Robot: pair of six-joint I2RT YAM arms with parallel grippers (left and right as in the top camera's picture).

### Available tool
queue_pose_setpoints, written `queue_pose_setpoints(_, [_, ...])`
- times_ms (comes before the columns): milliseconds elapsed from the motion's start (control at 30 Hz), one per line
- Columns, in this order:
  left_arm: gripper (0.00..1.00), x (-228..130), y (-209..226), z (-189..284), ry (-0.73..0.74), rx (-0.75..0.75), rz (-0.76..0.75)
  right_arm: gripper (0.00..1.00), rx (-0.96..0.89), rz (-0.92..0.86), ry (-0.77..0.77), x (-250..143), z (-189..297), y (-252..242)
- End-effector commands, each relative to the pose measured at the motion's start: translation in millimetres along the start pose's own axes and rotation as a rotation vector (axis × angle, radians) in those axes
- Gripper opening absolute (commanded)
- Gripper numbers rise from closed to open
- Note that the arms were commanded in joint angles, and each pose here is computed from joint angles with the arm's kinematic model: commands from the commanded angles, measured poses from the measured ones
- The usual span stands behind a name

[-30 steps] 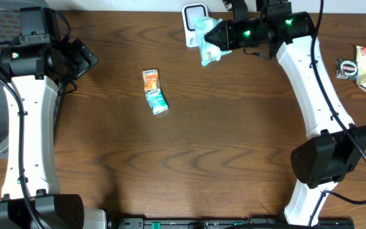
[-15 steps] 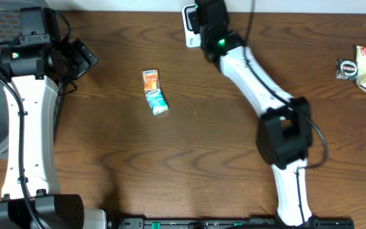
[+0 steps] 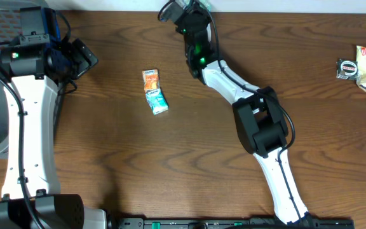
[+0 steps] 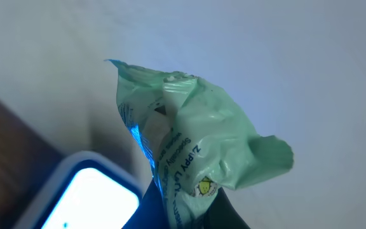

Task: Scan the item barcode
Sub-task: 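Lift the wipes pack with the right gripper to the scanner face, then carry the wipes pack right and drop it on the item pile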

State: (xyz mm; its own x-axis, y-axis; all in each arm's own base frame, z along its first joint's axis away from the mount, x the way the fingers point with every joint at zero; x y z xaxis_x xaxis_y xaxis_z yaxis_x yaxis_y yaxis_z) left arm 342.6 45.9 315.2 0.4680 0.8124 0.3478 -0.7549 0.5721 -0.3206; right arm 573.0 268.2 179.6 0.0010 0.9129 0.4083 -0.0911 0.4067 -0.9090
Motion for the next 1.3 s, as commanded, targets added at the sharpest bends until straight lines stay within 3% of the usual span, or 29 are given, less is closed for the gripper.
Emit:
queue_pose_setpoints(0, [0.98,1.2,1.5,2.8,-0.009,0.001,0.008,0.01,-0.002,-0.034,-0.024,12.8,4.8,-1.1])
queue_pose_setpoints(300, [0.98,1.3,1.5,2.8,-0.009,0.001,0.008,0.01,0.002,-0.119,0.015,10.3,6.3,-5.0])
queue_pose_setpoints(533, [0.98,1.3,1.5,2.8,-0.009,0.001,0.008,0.01,-0.164,-0.34,0.176,-27.6,9.2,-102.6])
queue_pose_setpoints(700, [0.97,1.3,1.5,2.8,-0.009,0.001,0.008,0.01,-0.103,-0.399,0.395,-97.1,16.8,-149.9])
queue_pose_setpoints(1000, [0.98,1.3,1.5,2.8,-0.009,0.001,0.008,0.01,-0.021,-0.564,0.966,-299.4,56.1,-180.7])
queue_pose_setpoints(1233, [0.98,1.3,1.5,2.8,-0.009,0.001,0.008,0.04,-0.028,-0.75,1.141,-405.3,96.3,-206.3])
queue_pose_setpoints(1267, [0.98,1.2,1.5,2.8,-0.009,0.001,0.008,0.1,-0.037,-0.769,1.155,-414.4,100.9,-209.1])
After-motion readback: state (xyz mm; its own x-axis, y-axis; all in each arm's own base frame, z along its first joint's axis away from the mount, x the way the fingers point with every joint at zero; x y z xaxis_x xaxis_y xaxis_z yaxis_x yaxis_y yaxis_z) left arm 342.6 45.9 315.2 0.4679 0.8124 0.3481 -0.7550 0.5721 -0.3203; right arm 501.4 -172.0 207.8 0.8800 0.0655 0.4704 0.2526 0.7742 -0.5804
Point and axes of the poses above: each gripper's point midway between its finger pads, its own z axis back along the fingers, its own y axis along the line the jaws close on, x = y × z, the point moved 8 cm from there along z, back along the fingers, and after that the axes turned 15 degrees about z, right-handed, at the moved point
